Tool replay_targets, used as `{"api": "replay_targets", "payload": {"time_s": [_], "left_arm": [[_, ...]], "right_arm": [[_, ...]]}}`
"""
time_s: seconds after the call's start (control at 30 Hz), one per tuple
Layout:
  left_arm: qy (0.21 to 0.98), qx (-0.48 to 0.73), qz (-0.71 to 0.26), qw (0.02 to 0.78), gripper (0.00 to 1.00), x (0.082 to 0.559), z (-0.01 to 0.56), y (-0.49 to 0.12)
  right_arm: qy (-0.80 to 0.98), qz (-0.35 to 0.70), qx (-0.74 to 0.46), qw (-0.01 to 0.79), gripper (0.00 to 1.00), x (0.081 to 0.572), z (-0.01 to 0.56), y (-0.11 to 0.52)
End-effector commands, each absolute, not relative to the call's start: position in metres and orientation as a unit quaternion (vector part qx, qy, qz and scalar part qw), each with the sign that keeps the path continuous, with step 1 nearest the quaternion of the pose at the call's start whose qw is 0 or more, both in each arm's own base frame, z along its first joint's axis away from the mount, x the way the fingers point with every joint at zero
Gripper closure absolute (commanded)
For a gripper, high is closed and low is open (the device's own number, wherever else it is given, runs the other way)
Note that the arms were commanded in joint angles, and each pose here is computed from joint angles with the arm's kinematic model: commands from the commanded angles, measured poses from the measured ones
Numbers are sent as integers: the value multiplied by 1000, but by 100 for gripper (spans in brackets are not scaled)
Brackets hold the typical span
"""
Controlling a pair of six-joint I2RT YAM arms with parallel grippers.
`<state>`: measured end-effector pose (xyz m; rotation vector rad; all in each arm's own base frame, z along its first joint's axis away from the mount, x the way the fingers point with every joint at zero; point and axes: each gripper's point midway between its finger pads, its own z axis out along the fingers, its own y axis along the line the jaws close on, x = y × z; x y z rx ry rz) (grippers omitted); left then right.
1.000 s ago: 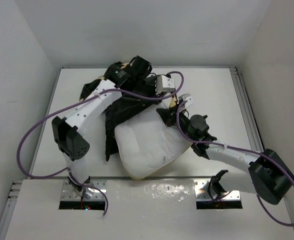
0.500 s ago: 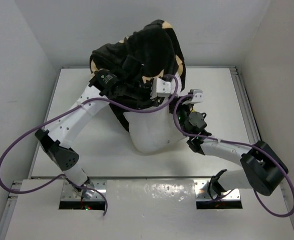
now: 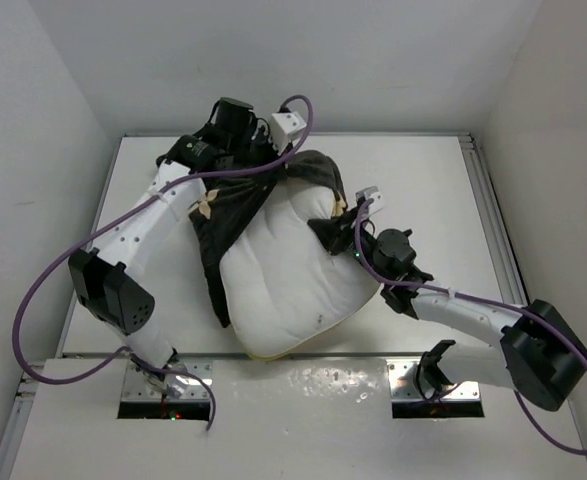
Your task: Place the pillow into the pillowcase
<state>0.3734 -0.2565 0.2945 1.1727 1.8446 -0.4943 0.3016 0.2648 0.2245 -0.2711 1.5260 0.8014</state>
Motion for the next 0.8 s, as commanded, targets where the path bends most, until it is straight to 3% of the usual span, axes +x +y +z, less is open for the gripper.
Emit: {"api": "replay_targets", "payload": {"time_s": [0.0,0.13,0.2,0.27,0.3,0.37,0.57,0.77], "left_arm": [[713,492,-214,452,100,368,298,-282],[736,530,-219,360,100,334,232,-287],[749,533,-212,333,100,327,209,-282],[765,536,-202,296,100,316,183,-270],[768,542,-201,277,100,306,173,-261],[762,558,-206,257,100,292,165,-255],[683,688,-193,150,100,218,137,-236],[699,687,-147,135,100,227,132,-219]], "right_arm": [[631,455,-106,619,100,277,242,284],[690,416,0,592,100,300,193,260],[734,395,22,552,45,308,166,251],[790,358,18,498,11,302,132,241],[793,343,17,504,1,307,139,232],[822,304,13,481,1,302,122,212],[847,335,-84,403,1,272,102,191],[833,411,-130,347,1,248,84,214]]}}
